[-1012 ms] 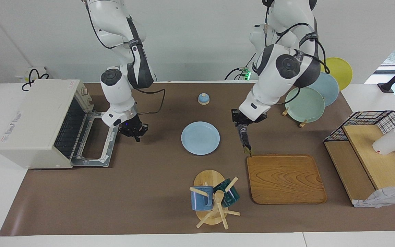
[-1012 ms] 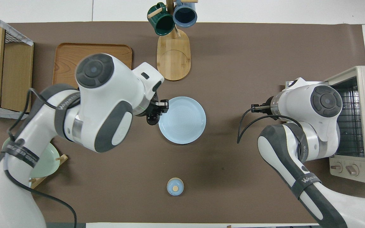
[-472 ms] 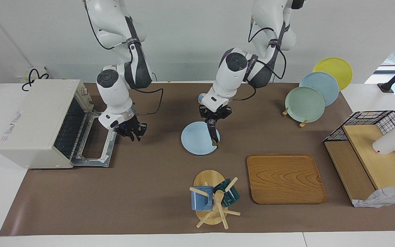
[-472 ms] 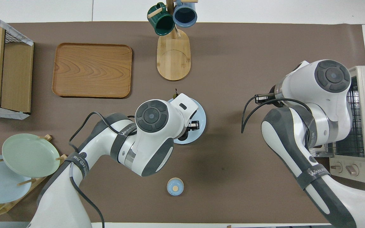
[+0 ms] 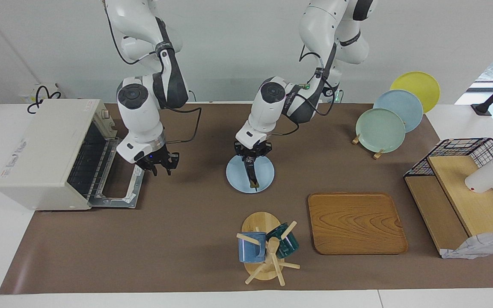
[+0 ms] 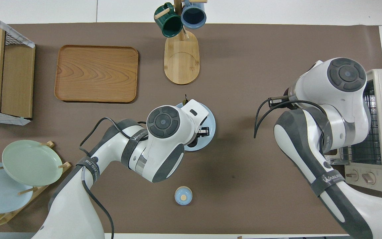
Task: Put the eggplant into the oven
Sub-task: 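Carry the eggplant to the blue plate while the right gripper lowers the door, then release the eggplant on the plate while the right gripper moves toward it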
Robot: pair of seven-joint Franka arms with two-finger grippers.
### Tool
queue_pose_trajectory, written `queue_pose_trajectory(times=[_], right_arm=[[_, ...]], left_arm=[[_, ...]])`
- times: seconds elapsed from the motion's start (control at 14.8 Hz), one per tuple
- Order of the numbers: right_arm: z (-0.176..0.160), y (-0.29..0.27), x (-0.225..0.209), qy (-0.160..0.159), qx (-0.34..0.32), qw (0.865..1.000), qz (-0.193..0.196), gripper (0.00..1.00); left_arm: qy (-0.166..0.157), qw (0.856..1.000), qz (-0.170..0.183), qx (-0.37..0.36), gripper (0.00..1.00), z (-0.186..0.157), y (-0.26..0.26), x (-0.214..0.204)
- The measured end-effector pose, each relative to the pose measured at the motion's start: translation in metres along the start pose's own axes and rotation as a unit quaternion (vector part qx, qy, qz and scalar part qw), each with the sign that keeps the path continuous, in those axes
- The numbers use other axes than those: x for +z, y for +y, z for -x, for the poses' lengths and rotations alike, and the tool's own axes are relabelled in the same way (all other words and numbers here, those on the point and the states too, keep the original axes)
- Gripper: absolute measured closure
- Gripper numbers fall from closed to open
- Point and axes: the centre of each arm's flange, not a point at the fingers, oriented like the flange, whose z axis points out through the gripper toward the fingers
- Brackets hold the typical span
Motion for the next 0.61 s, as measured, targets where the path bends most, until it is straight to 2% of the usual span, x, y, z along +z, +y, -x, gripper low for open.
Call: queue_pose_trajectory(times=[0.07, 0.13, 0.34, 0.4, 0.61], right_arm=[[-0.001, 0.000, -0.001, 0.001, 0.000, 1.000, 0.000, 0.45], [-0.002, -0.001, -0.001, 0.002, -0.001, 1.000, 0.000, 0.45], [-0.003, -0.002, 0.000, 0.001, -0.002, 1.000, 0.001, 0.26], [-0.003, -0.003, 0.000, 0.002, -0.003, 1.000, 0.001, 0.26], [-0.002, -0.036, -0.003, 0.017, -0.018, 1.000, -0.003, 0.23]], left_arm=[[-0.001, 1.000, -0.001, 0.003, 0.53, 0.000, -0.001, 0.001], [-0.002, 1.000, -0.001, 0.003, 0.42, 0.001, -0.001, 0.002], [-0.002, 1.000, -0.002, 0.010, 0.11, 0.000, -0.002, 0.002], [-0.002, 1.000, -0.002, 0.012, 0.01, 0.000, -0.003, 0.002], [0.001, 1.000, -0.002, 0.010, 0.00, -0.003, -0.006, -0.001]])
